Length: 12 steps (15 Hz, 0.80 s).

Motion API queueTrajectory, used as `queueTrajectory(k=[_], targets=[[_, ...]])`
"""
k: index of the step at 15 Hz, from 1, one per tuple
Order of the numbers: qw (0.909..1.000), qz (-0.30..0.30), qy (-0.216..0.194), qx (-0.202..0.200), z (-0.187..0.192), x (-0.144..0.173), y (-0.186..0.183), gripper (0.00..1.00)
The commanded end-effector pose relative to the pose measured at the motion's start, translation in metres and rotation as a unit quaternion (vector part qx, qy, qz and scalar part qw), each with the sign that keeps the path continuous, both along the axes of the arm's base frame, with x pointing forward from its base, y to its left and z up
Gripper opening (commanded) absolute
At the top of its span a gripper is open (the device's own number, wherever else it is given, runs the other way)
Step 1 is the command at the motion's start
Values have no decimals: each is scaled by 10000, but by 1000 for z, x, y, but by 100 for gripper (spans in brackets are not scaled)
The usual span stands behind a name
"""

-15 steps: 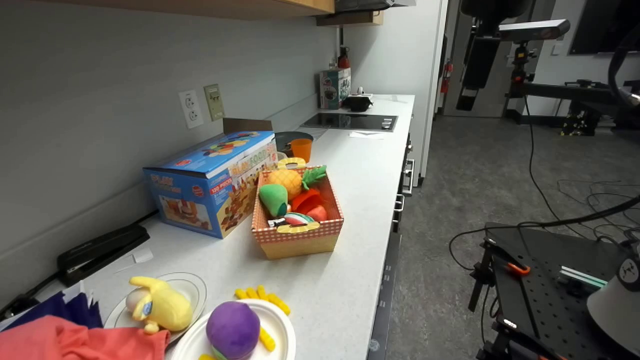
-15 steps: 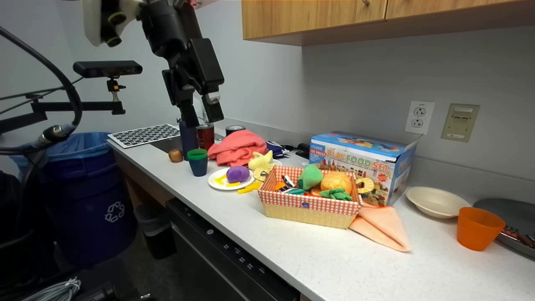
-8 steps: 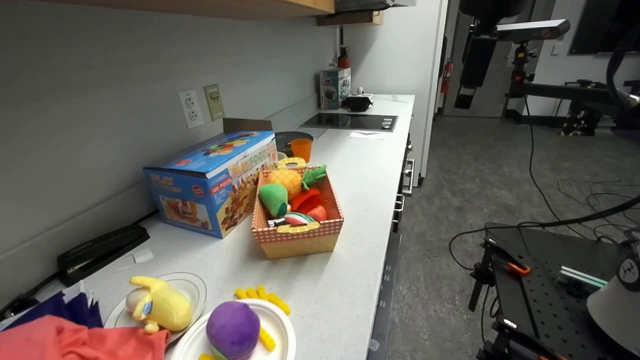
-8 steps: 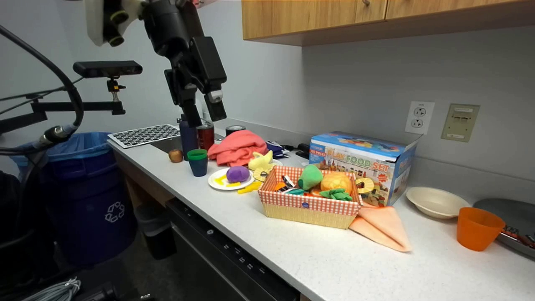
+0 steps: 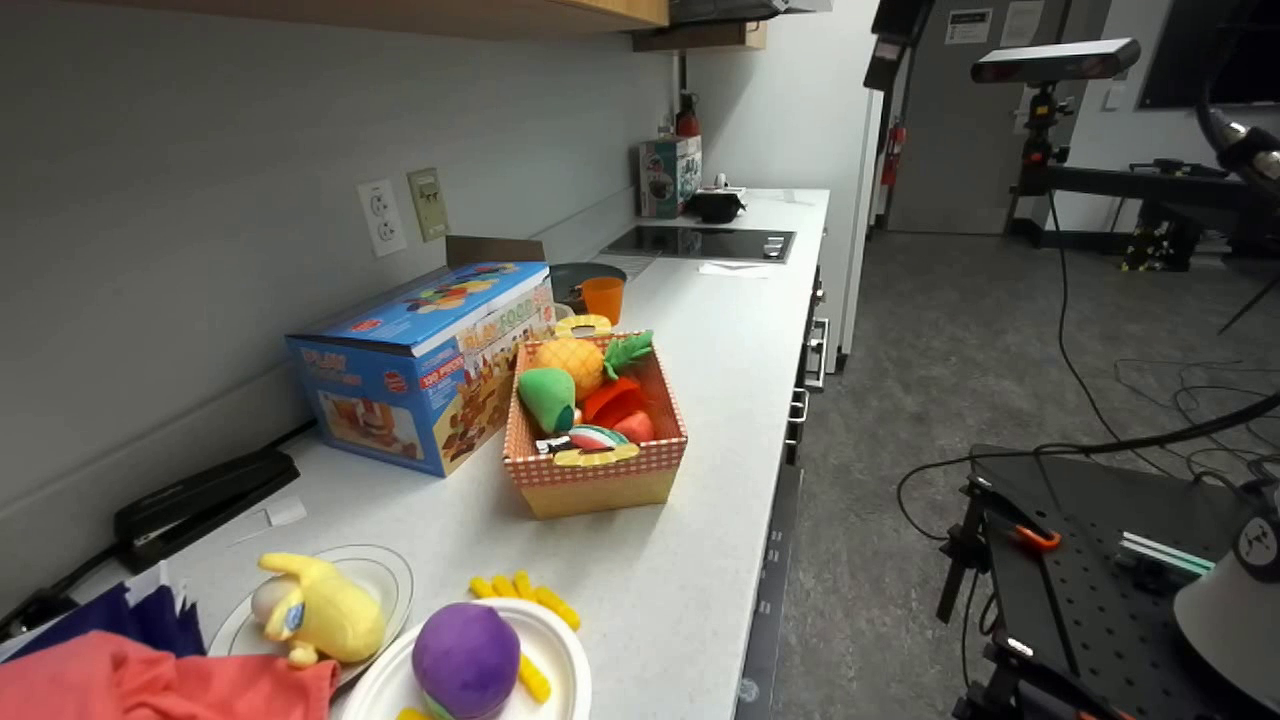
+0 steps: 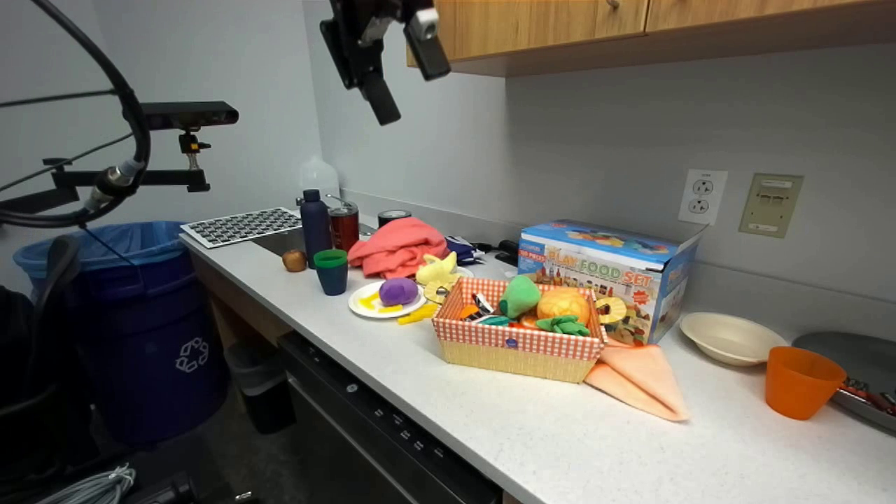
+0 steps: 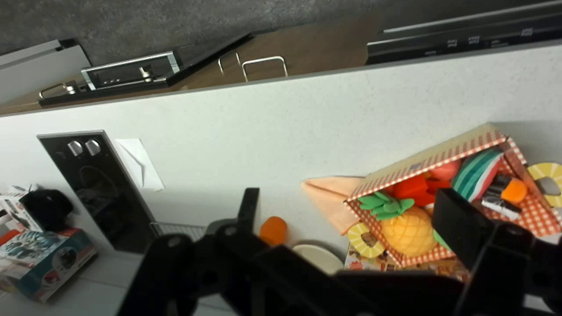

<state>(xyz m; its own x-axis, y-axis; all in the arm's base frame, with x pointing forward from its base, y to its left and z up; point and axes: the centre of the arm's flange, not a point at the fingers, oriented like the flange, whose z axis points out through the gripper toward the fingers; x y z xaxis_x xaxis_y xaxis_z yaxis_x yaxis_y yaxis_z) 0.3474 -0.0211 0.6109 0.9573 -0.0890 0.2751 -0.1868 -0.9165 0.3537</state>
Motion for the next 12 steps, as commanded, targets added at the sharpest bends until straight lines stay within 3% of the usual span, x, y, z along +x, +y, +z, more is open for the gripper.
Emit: queueTrajectory(k=[1, 5, 6, 12], targets=[[9989, -69, -432, -171, 25, 46, -10, 100], [9948, -266, -963, -182, 46, 85, -13, 100], [9968, -35, -797, -51, 34, 57, -7, 100], [9960, -184, -873, -49, 36, 78, -14, 100]])
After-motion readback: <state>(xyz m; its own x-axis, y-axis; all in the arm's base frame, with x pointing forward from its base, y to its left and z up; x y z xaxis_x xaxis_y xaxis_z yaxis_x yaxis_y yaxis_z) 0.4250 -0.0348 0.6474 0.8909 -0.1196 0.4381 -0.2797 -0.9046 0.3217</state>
